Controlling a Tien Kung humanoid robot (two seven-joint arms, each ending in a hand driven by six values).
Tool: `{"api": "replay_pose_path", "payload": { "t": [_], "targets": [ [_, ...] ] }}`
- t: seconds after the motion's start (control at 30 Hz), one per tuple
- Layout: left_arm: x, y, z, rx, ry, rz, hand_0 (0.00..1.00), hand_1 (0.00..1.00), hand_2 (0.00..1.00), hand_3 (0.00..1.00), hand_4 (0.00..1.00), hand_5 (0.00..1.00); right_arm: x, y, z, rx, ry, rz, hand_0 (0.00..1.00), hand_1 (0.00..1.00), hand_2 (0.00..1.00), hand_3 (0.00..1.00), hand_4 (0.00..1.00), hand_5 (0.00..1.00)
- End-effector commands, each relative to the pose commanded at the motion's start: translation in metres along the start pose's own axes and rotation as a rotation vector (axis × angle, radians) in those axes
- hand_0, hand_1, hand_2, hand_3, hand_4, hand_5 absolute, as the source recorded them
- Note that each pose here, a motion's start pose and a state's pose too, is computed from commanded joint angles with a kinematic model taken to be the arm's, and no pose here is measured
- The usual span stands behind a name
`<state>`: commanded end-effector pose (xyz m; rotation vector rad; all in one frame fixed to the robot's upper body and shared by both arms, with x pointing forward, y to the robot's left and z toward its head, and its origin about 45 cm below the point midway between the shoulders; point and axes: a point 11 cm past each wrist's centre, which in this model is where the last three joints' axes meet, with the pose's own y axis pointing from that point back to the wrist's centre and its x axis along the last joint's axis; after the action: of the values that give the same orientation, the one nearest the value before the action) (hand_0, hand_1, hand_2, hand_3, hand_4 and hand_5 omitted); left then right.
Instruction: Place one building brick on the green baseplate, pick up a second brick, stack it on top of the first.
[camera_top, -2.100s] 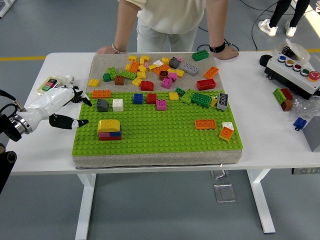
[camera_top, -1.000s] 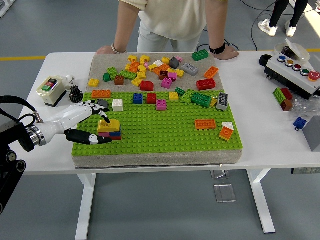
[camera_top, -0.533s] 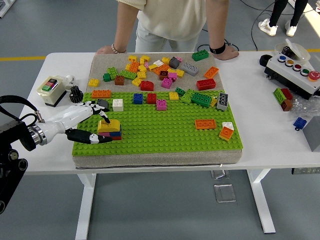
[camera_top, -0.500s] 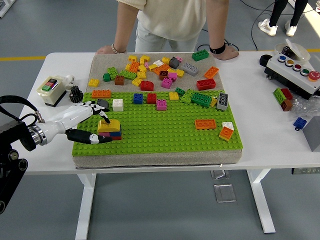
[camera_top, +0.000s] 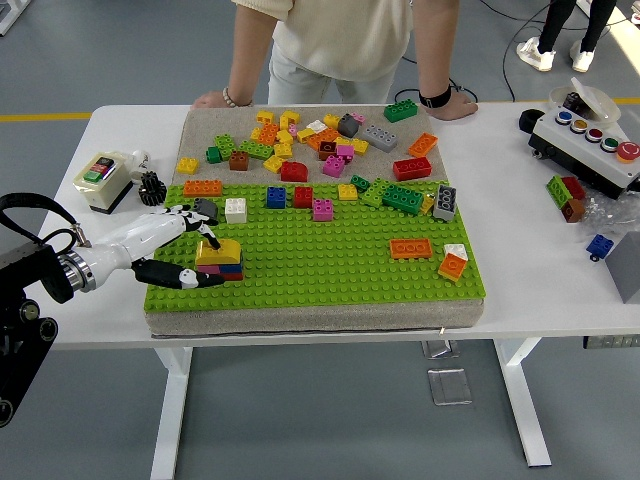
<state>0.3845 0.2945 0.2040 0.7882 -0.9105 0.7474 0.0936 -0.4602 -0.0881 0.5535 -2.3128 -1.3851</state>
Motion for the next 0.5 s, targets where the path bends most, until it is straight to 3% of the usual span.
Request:
{"api": "replay_pose_path", "payload": {
  "t": [0.5],
  "targets": [
    [-0.0062, -0.0018, 0.0, 0.001, 0.007, -0.017, 0.998, 0.938, 0.912, 0.657, 0.998, 0.792, 0.0001, 0.0, -0.0005, 0.001, -0.006, 0.001, 0.74, 0.657, 0.71, 0.598, 0.922, 0.508]
  ]
}}
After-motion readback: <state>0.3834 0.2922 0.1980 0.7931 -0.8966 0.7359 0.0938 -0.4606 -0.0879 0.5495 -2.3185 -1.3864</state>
